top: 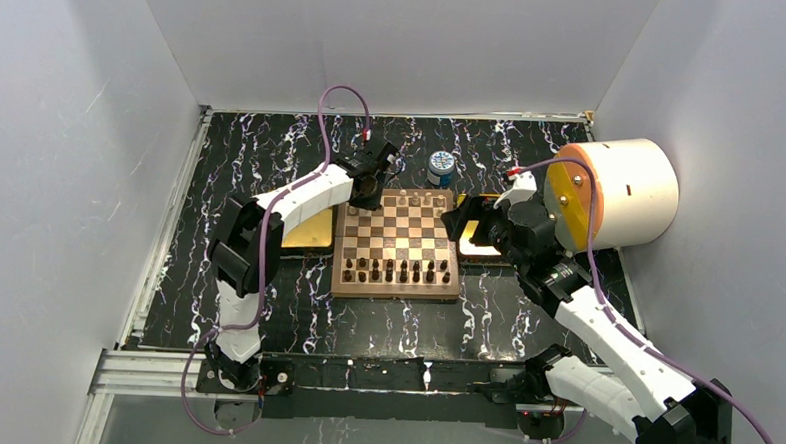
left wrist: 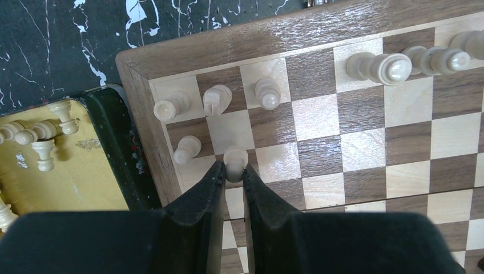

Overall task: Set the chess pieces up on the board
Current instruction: Place the chess piece on the chessboard.

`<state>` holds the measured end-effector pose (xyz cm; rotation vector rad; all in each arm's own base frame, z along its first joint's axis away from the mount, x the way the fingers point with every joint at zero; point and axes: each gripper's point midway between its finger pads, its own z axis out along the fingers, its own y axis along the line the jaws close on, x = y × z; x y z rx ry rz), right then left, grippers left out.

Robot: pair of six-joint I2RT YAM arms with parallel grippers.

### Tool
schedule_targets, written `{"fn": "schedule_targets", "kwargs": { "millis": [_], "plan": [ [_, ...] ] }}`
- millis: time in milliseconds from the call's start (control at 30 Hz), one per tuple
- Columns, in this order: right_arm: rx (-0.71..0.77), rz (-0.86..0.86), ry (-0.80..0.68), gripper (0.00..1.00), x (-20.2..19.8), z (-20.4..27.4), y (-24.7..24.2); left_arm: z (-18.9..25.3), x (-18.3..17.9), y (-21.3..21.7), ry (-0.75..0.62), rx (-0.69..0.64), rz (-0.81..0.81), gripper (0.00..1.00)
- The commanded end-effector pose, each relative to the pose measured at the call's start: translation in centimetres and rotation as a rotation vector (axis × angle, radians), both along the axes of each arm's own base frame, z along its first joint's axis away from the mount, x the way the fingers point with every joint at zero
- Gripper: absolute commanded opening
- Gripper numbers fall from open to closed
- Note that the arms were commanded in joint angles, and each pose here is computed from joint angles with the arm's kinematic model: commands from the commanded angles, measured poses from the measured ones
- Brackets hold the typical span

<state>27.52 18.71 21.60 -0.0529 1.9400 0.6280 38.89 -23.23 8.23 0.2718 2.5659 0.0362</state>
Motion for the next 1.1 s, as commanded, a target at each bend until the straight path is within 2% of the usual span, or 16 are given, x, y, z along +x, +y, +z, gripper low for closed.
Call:
{"fn": "schedule_targets", "kwargs": {
  "millis": [0, 900, 1067],
  "plan": [
    [0.041, -0.018, -0.087, 0.99, 0.6, 3.5, -0.1, 1.4, 1.0, -0.1, -0.056, 0.01, 0.011, 0.07],
    [0.038, -0.028, -0.1, 0.99, 0.5, 4.1, -0.4, -0.5, 1.3, -0.2, -0.033, 0.03, 0.018, 0.12],
    [0.037, -0.03, -0.1, 0.99, 0.5, 4.0, -0.5, -0.5, 1.4, 0.2, -0.041, 0.052, 0.02, 0.17]
  ]
}}
